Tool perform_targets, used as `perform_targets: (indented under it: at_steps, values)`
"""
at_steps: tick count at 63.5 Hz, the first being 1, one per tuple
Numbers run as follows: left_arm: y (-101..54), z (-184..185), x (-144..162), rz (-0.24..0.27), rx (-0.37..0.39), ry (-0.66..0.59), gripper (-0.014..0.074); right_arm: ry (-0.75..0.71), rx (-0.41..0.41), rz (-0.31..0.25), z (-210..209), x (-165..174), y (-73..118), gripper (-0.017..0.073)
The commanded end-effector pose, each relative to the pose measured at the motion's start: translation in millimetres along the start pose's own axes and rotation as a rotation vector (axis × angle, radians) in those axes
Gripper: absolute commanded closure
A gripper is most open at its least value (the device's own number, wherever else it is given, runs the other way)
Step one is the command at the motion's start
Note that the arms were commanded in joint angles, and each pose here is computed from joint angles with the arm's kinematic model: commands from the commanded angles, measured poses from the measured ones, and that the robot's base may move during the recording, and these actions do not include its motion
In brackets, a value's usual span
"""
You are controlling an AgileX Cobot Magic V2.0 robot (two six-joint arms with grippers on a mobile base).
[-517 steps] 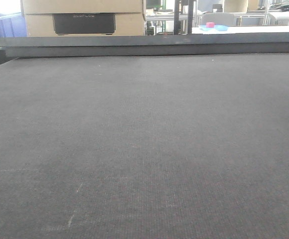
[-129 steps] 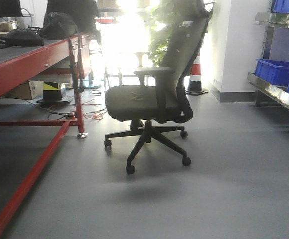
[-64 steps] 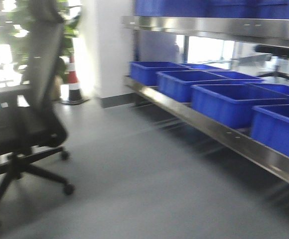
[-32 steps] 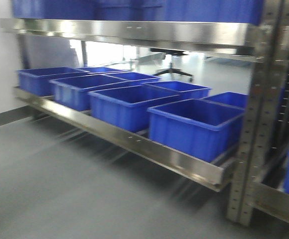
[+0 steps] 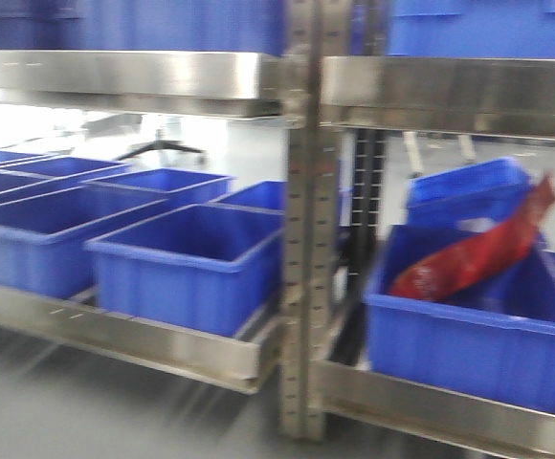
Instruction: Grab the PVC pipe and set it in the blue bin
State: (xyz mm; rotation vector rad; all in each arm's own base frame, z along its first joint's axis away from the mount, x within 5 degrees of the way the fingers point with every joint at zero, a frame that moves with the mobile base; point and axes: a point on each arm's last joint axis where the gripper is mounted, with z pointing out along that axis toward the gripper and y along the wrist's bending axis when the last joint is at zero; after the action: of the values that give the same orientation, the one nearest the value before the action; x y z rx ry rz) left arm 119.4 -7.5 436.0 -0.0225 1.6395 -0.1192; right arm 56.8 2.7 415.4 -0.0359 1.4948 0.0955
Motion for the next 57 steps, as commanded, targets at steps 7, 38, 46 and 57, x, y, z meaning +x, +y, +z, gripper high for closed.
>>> perform_targets:
  at_steps: [7, 38, 46, 57]
  values:
    - [-1.0, -1.4, -2.5, -0.001, 0.009, -0.026, 0.0704, -0.025, 0.002, -0.016, -0.3, -1.6, -0.1, 0.0727]
    - [-1.0, -1.4, -2.5, -0.001, 0.009, -0.026, 0.0704, -0.027, 0.001, -0.016, -0.3, -1.8, -0.1, 0.0727]
    - [-1.0, -1.4, -2.5, -0.001, 0.009, -0.026, 0.0704, -0.027, 0.001, -0.016, -0.3, -1.8, -0.1, 0.0727]
    - [-1.0, -1.4, -2.5, -0.001, 0.009, -0.026, 0.0704, -0.027, 0.001, -0.016, -0.3, -1.8, -0.1, 0.0727]
